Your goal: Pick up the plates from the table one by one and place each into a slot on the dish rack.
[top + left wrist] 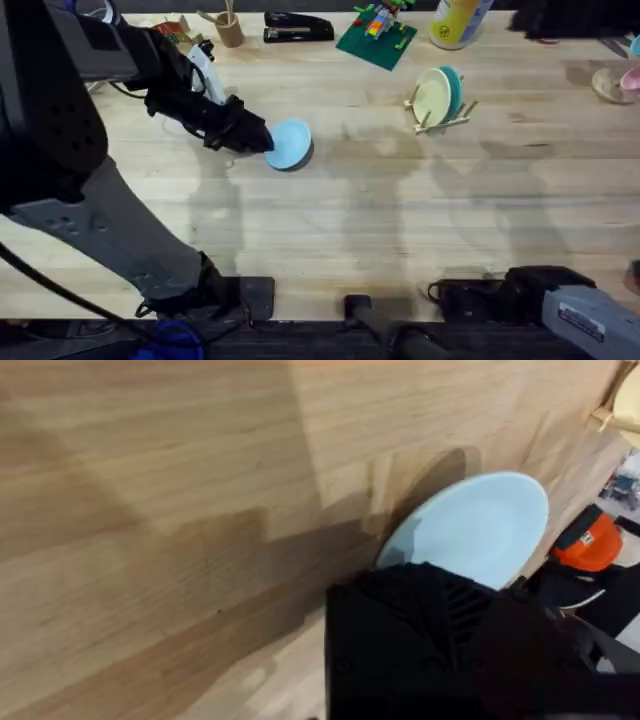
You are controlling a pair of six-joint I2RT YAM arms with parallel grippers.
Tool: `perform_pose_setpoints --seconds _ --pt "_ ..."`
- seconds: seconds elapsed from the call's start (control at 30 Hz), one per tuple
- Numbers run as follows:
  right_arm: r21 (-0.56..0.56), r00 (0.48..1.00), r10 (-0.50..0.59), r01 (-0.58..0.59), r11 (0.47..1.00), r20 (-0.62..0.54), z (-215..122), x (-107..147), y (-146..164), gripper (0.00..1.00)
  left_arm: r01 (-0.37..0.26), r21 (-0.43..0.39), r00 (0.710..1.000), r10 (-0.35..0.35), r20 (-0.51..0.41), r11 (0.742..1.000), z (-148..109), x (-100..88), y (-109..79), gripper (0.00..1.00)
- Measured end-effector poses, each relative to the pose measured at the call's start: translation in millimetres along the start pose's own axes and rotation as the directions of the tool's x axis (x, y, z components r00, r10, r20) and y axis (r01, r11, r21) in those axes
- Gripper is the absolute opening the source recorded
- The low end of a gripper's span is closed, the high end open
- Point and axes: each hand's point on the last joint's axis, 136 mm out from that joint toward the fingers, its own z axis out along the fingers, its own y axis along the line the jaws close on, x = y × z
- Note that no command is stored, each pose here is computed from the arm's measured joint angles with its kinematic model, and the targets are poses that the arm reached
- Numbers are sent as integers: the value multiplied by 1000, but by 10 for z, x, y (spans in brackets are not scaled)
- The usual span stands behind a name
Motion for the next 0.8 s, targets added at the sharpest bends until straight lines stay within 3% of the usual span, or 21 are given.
perform_pose_setpoints --seconds 0.1,0.4,0.8 --pt "-109 992 88 -98 989 -88 262 41 115 993 -3 1 1000 3 4 1000 0 -9 -1 42" --pt "-277 951 175 -245 929 -255 633 137 380 994 -7 2 1000 7 8 1000 0 -21 -2 43" --pt "-338 861 114 -312 888 -497 1244 508 917 995 -9 3 1000 9 11 1000 0 -28 -3 42"
